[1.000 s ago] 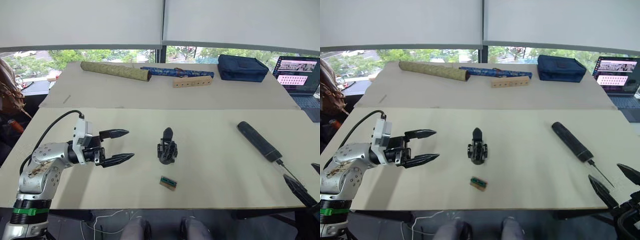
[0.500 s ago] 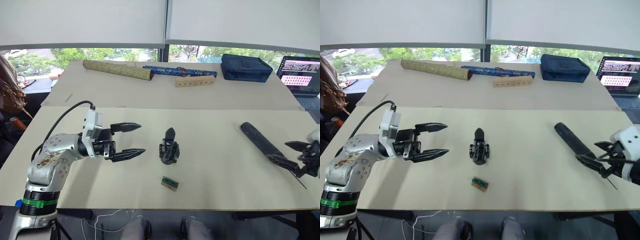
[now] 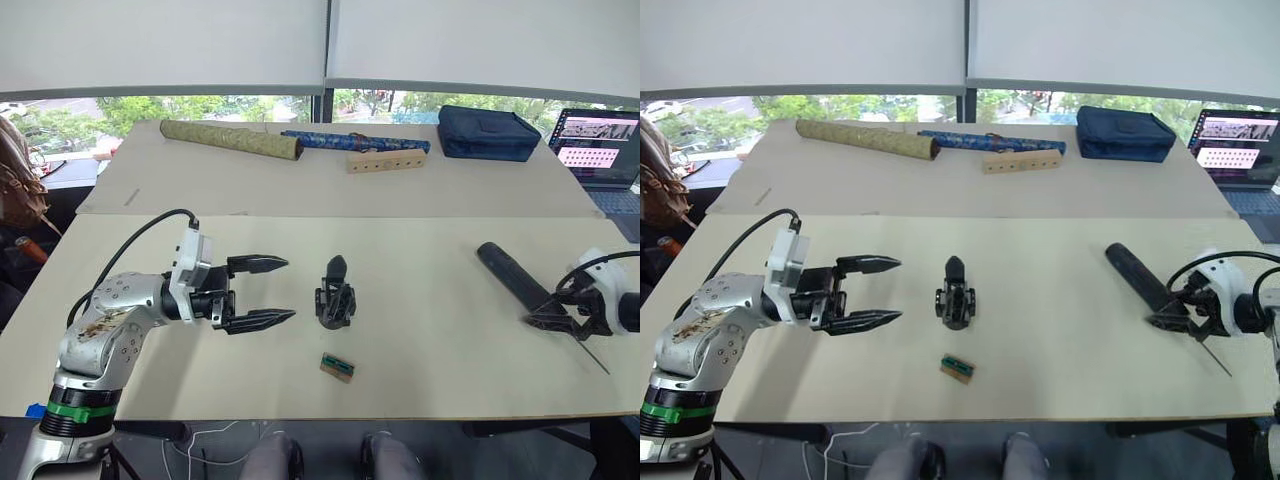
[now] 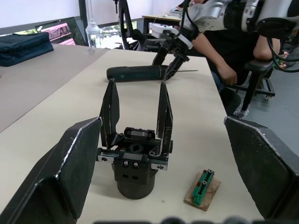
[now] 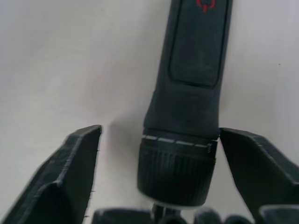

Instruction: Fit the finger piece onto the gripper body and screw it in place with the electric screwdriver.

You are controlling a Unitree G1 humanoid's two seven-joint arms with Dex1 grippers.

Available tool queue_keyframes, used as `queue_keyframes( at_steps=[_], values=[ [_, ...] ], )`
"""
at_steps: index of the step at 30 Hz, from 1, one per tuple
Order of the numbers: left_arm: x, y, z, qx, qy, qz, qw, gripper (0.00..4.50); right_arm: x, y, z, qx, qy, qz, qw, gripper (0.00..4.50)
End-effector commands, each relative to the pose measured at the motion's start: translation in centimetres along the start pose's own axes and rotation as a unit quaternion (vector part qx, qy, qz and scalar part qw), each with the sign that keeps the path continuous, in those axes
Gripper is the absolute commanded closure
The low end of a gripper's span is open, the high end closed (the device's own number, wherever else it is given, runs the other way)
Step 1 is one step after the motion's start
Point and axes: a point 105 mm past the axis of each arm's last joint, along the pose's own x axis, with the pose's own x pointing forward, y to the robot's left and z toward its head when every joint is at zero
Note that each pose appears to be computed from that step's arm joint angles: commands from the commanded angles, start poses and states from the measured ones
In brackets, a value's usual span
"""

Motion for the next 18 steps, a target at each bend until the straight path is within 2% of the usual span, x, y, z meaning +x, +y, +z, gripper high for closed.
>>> queue_keyframes(
  at_steps=[1,4,9,11,13,16,18],
  values=[
    [-0.2,-0.2,0.7,0.029,0.000,-0.004,1.000,0.00,-0.3,-0.6,0.2,-0.013,0.001,-0.002,1.000,1.55],
    [-0.4,-0.3,0.5,0.025,0.002,-0.004,1.000,0.00,-0.2,-0.9,0.2,-0.020,-0.003,-0.009,1.000,2.56],
    [-0.7,-0.8,0.2,0.023,0.010,-0.002,1.000,0.00,-1.0,0.2,3.1,-0.065,-0.055,0.031,0.996,2.61],
    [-1.2,-0.4,0.2,0.038,0.011,0.017,0.999,0.00,-1.6,2.4,5.5,-0.097,-0.068,0.068,0.991,2.61],
    [-1.4,-0.4,0.1,0.041,0.010,0.024,0.999,0.00,-2.1,4.8,6.8,-0.125,-0.064,0.094,0.986,2.61],
    [-1.6,-0.6,-0.1,0.040,0.014,0.018,0.999,0.00,-2.3,9.1,7.1,-0.147,-0.041,0.134,0.979,2.61],
    [-1.6,-0.7,-0.2,0.040,0.015,0.015,0.999,0.00,-2.3,10.9,7.0,-0.152,-0.035,0.142,0.977,2.61]
  ],
)
